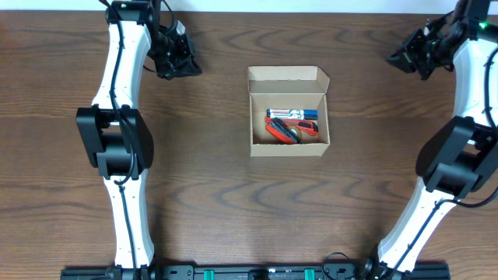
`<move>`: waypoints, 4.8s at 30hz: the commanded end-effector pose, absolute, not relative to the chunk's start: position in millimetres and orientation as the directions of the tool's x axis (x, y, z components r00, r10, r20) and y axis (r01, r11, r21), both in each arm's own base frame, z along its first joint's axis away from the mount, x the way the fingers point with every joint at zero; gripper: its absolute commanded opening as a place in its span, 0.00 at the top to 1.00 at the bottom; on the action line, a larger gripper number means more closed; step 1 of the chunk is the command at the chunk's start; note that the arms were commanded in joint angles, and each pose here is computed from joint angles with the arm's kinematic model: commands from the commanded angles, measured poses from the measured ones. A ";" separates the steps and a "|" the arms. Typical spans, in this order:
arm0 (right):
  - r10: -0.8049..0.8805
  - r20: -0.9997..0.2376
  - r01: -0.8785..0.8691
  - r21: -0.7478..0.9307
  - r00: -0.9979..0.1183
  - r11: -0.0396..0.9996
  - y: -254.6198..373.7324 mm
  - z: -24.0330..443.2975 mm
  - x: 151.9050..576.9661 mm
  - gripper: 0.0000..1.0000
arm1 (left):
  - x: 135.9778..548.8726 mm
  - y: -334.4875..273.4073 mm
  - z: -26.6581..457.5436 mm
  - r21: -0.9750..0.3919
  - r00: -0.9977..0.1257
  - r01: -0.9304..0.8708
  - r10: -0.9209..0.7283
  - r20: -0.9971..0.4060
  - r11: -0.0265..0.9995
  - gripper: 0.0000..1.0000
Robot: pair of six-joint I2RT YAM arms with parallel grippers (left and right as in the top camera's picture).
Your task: Pack container
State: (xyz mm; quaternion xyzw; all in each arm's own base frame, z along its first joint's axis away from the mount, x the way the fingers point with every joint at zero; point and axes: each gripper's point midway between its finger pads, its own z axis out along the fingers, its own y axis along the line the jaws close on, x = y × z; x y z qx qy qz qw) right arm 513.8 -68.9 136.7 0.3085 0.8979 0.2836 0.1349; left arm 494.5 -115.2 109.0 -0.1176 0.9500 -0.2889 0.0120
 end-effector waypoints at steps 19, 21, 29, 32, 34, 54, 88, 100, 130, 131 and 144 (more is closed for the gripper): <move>0.502 0.054 0.420 0.627 -0.863 0.656 10.3 98.4 516.5 0.98 | 490.1 -157.7 122.8 -0.656 -0.984 -0.167 -0.167 0.064 0.736 0.94; 0.497 0.070 0.426 0.626 -0.865 0.653 11.4 90.5 516.1 0.98 | 488.2 -157.4 119.8 -0.653 -0.983 -0.175 -0.167 0.075 0.737 0.94; 0.489 0.113 0.443 0.627 -0.865 0.640 14.8 73.0 514.9 0.98 | 483.7 -164.8 103.1 -0.678 -0.973 -0.232 -0.169 0.159 0.698 0.94; 0.479 0.114 0.434 0.639 -0.870 0.635 17.1 73.7 515.1 0.99 | 482.1 -172.2 94.8 -0.705 -0.967 -0.252 -0.154 0.202 0.663 0.94; 0.480 0.115 0.435 0.639 -0.870 0.634 16.9 73.7 514.9 0.99 | 480.7 -175.5 86.1 -0.706 -0.963 -0.266 -0.147 0.226 0.656 0.94; 0.445 0.220 0.461 0.692 -0.868 0.555 36.8 34.4 494.9 0.99 | 474.5 -200.0 72.8 -0.714 -0.959 -0.268 -0.109 0.260 0.647 0.94; 0.388 0.230 0.426 0.714 -0.893 0.556 77.5 31.5 493.4 0.98 | 467.7 -211.1 45.4 -0.723 -0.917 -0.368 -0.101 0.385 0.585 0.94; 0.387 0.222 0.419 0.717 -0.895 0.557 77.8 31.7 495.0 0.98 | 472.2 -212.9 46.9 -0.737 -0.923 -0.360 -0.102 0.371 0.572 0.94; 0.361 0.266 0.412 0.805 -0.894 0.426 94.2 38.6 497.6 0.98 | 474.2 -228.8 54.6 -0.770 -0.925 -0.355 -0.080 0.371 0.531 0.94; 0.360 0.266 0.411 0.805 -0.894 0.427 94.4 38.6 497.6 0.99 | 474.5 -229.6 56.0 -0.775 -0.926 -0.354 -0.077 0.370 0.524 0.94; 0.338 0.180 0.324 0.838 -0.924 0.438 93.1 42.1 505.9 0.99 | 494.1 -235.1 70.9 -0.860 -0.961 -0.266 -0.046 0.273 0.435 0.94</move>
